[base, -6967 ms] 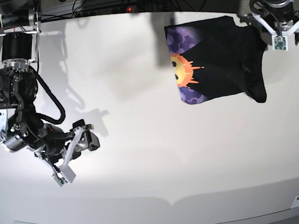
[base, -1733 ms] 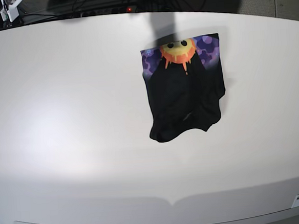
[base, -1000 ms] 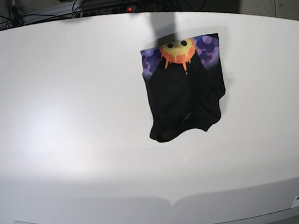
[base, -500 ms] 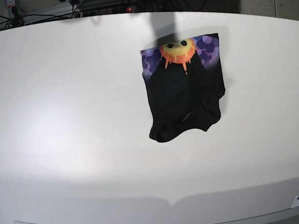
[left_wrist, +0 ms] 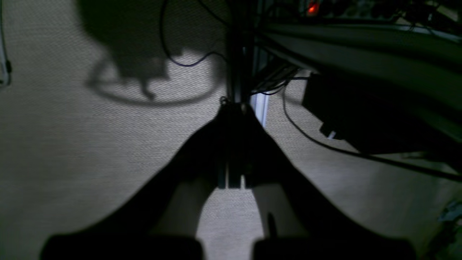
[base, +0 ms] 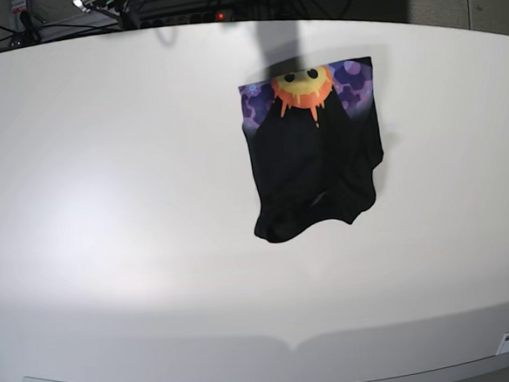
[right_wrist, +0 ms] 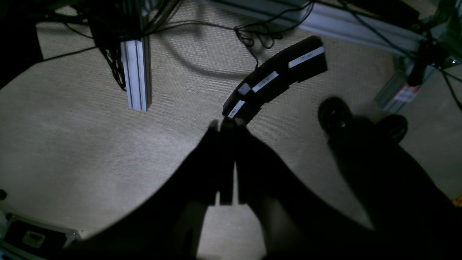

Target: Fold the T-shirt properly

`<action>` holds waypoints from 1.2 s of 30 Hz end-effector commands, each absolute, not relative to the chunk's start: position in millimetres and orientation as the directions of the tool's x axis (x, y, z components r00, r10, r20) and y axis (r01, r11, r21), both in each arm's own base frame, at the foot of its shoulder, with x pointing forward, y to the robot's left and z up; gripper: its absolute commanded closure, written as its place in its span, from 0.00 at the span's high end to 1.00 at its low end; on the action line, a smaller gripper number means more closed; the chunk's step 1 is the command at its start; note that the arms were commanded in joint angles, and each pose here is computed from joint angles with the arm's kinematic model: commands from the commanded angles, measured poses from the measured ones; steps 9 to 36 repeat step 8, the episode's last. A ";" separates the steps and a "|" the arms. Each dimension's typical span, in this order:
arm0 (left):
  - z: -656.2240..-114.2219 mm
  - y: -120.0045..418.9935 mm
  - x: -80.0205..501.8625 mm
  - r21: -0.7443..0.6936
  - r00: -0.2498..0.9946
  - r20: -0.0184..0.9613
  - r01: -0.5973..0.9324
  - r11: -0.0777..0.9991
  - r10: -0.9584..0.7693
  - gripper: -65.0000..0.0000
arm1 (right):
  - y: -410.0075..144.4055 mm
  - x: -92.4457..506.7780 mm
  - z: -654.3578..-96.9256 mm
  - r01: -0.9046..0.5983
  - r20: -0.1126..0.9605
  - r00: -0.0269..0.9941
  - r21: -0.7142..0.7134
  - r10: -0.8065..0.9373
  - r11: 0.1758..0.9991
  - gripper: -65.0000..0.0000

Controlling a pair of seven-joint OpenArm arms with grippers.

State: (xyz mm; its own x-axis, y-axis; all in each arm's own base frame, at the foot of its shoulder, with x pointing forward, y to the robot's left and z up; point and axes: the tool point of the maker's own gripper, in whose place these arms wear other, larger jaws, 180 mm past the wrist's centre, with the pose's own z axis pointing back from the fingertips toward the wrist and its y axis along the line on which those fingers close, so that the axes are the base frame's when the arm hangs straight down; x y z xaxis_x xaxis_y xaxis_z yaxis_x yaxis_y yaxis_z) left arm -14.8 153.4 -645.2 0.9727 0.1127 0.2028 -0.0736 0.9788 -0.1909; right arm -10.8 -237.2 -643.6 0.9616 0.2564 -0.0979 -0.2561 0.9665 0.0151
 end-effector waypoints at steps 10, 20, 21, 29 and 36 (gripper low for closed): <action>-644.7 155.3 -17.8 -0.191 0.973 0.200 -0.076 0.979 0.115 0.00 | -241.3 -11.2 -642.4 -0.259 -0.100 0.960 0.021 0.260 0.966 0.00; -644.7 155.3 -17.8 -0.191 0.973 0.200 -0.076 0.979 0.115 0.00 | -241.3 -11.2 -642.4 -0.259 -0.100 0.960 0.021 0.260 0.966 0.00; -644.7 155.3 -17.8 -0.191 0.973 0.200 -0.076 0.979 0.115 0.00 | -241.3 -11.2 -642.4 -0.259 -0.100 0.960 0.021 0.260 0.966 0.00; -644.7 155.3 -17.8 -0.191 0.973 0.200 -0.076 0.979 0.115 0.00 | -241.3 -11.2 -642.4 -0.259 -0.100 0.960 0.021 0.260 0.966 0.00; -644.7 155.3 -17.8 -0.191 0.973 0.200 -0.076 0.979 0.115 0.00 | -241.3 -11.2 -642.4 -0.259 -0.100 0.960 0.021 0.260 0.966 0.00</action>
